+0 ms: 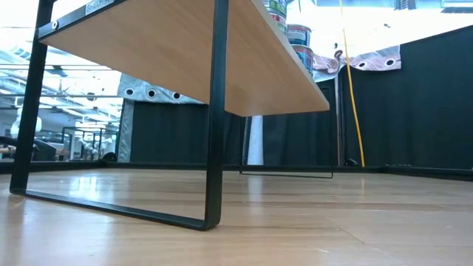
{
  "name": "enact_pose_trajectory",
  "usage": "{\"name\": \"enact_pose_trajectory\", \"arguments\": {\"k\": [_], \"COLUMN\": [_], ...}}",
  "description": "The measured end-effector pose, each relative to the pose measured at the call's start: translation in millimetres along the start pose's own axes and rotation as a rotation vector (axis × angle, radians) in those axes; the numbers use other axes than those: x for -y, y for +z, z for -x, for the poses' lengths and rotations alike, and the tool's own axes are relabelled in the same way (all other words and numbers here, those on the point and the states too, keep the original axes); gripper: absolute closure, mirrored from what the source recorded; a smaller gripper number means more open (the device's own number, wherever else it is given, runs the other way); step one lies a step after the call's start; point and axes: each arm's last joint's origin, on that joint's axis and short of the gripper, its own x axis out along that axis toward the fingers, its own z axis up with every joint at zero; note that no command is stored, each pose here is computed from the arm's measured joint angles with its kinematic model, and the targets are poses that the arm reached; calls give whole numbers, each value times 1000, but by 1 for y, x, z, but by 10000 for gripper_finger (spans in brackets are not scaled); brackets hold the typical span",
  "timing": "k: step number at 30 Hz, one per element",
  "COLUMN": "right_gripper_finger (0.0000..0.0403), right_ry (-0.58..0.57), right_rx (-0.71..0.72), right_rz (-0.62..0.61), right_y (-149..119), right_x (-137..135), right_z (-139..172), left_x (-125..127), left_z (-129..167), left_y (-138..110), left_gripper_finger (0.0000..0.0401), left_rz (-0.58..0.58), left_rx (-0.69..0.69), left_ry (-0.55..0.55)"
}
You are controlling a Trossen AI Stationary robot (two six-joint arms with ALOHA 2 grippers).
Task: Stack canned seafood by type on shelf
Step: Stack the blue-pink tuna can on top of the other blue-pink tuna can
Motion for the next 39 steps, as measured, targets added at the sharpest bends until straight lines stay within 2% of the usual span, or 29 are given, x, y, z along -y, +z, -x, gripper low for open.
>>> {"name": "enact_pose_trajectory", "arguments": {"k": [9, 13, 16, 21, 31, 39], "right_gripper_finger": [89, 89, 89, 89, 89, 89], "right_ry": [0, 0, 0, 0, 1, 1], "right_rx": [0, 0, 0, 0, 1, 1], "right_rz": [0, -1, -1, 0, 1, 1], "right_y": [0, 0, 0, 0, 0, 0], "right_x": [0, 0, 0, 0, 0, 0], "right_z": [0, 0, 0, 0, 0, 0], "left_x": [2, 3, 6, -3, -8, -3], "left_z": [-33, -33, -21, -13, -32, -37], "left_y": [-9, -10, -7, -5, -10, -15], "left_gripper_finger": [401, 401, 401, 401, 401, 401], "left_rz": [41, 41, 27, 43, 40, 45], "left_rx": [-34, -42, -43, -34, -24, -60], "left_ry": [-62, -72, -84, 23, 34, -9]}}
